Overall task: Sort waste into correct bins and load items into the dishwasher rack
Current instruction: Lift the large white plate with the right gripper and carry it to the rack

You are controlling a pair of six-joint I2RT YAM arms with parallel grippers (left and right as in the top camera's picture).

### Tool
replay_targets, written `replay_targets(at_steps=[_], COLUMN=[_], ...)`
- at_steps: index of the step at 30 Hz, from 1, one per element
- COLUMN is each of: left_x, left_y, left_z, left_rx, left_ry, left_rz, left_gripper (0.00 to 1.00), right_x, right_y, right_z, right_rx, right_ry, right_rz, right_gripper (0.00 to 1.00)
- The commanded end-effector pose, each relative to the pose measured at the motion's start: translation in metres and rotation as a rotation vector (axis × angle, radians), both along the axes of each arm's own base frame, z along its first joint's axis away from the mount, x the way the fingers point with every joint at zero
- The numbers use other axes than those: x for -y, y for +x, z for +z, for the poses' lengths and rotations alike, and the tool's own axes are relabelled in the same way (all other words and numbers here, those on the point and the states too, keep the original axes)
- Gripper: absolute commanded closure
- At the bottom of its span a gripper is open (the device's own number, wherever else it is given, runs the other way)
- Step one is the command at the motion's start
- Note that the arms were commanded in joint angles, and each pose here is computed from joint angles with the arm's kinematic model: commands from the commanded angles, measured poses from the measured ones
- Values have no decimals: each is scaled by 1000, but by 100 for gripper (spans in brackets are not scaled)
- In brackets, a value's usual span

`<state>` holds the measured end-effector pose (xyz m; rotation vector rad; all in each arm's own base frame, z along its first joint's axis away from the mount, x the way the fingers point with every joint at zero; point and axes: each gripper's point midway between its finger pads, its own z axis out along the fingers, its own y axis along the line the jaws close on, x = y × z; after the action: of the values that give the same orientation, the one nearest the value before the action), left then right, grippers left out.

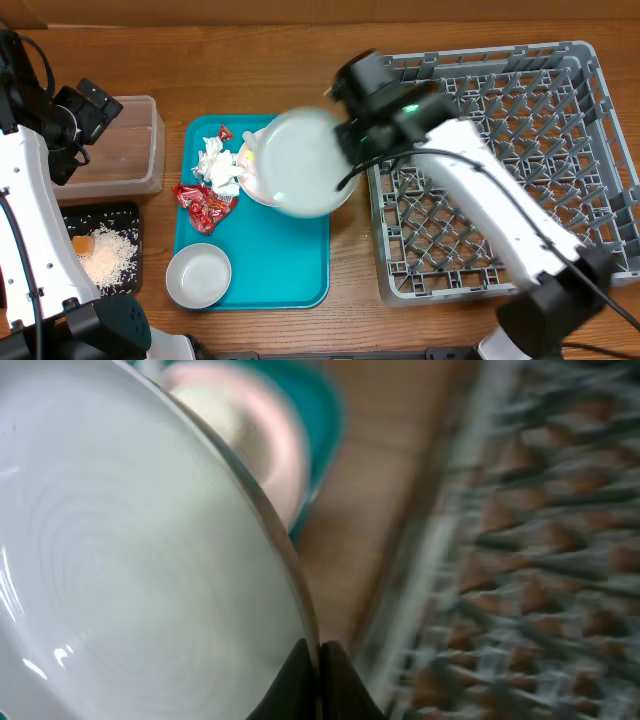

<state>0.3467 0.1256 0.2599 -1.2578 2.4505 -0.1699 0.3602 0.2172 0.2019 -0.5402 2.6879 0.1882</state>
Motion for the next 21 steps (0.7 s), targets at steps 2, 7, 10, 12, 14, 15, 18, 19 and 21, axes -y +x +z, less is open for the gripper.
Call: replay_targets(at_steps=[2, 7, 10, 12, 14, 15, 18, 19, 21], left_x=[2, 2, 2, 2, 2, 2, 2, 2, 2], left_y=[2, 2, 2, 2, 2, 2, 2, 2, 2], left_z=[5, 5, 5, 5, 5, 5, 5, 5, 5], left_rx=[15, 15, 15, 15, 15, 15, 15, 15, 15], left_ry=[-4, -4, -4, -4, -4, -4, -4, -4, -4], left_rz=[0, 0, 0, 0, 0, 0, 0, 0, 0], left_gripper=[0, 0, 0, 0, 0, 0, 0, 0, 0], right_x=[89, 153, 183, 206, 230, 241, 266, 269, 277], right_y=[37, 56, 69, 79, 86, 90, 98, 99, 101], right_z=[54, 61, 64, 69, 76, 79, 84, 84, 82], right_rx=[236, 284, 308, 348, 395, 415, 461, 466, 470], right_ry=[-166, -268, -268, -288, -325, -346, -390, -403, -458], right_rz=[-247, -419, -503, -572, -645, -677, -747, -754, -782], right_gripper=[96, 96, 96, 96, 96, 96, 96, 96, 96])
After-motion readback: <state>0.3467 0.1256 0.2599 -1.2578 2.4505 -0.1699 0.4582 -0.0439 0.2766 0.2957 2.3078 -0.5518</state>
